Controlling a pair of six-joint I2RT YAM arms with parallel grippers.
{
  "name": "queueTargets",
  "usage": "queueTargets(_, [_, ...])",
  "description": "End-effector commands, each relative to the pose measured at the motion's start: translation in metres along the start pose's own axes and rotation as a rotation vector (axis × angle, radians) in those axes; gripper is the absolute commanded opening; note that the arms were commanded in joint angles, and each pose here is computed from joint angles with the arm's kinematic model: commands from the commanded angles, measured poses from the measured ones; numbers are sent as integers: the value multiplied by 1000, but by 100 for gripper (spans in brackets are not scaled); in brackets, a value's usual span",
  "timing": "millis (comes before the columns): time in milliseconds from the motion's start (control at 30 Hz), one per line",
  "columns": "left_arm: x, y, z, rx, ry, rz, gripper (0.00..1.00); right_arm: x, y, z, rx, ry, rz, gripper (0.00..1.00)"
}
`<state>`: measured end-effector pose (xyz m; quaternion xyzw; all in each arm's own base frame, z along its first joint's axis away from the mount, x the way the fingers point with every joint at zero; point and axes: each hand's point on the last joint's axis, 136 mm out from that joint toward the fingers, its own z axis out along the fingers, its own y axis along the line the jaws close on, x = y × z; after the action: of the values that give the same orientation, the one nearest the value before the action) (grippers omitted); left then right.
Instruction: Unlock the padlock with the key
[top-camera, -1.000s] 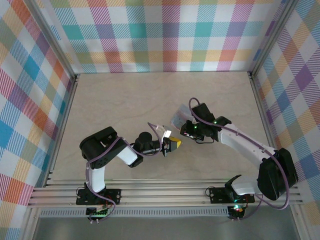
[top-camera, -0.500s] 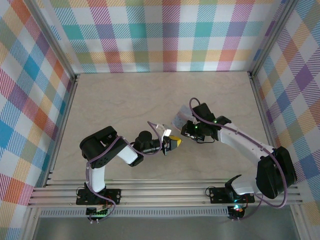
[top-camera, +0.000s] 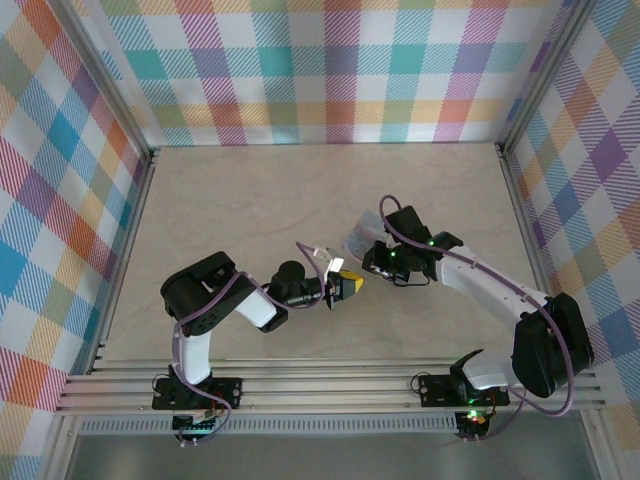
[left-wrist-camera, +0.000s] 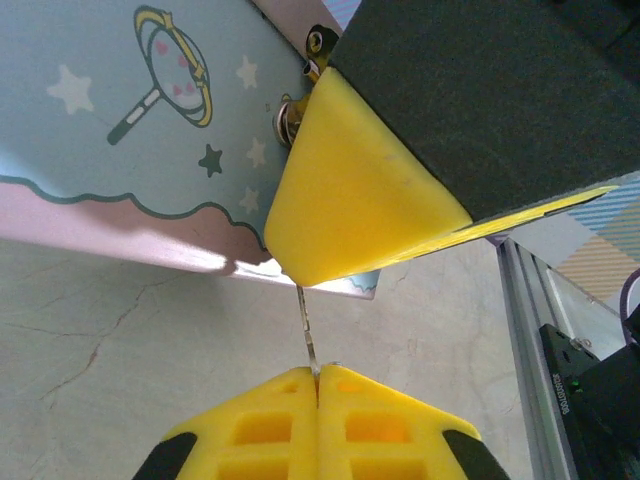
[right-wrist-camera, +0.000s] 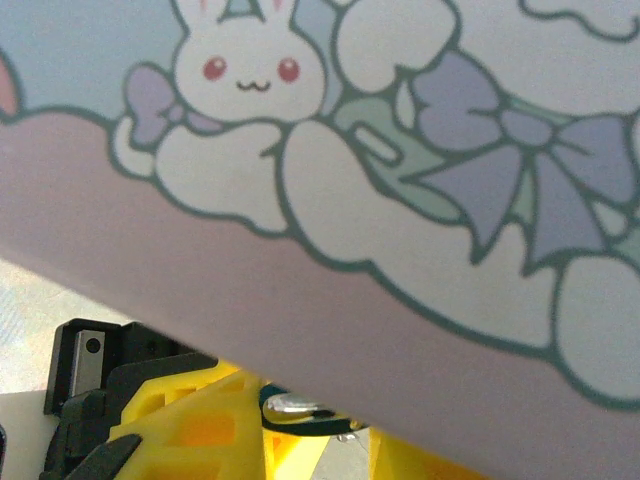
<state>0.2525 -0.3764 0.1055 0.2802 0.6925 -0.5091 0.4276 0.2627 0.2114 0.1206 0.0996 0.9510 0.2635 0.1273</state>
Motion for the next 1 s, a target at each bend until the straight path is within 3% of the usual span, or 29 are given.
queueTargets(0, [-18, -2, -2, 4, -66, 72, 0, -1, 7, -4, -39, 10, -16, 0])
queueTargets(600, [-30, -10, -7, 13, -91, 110, 0, 0, 15, -11, -84, 30, 9, 0])
queueTargets(967, [-18, -10, -10, 15, -63, 90, 0, -2, 16, -13, -112, 38, 29, 0])
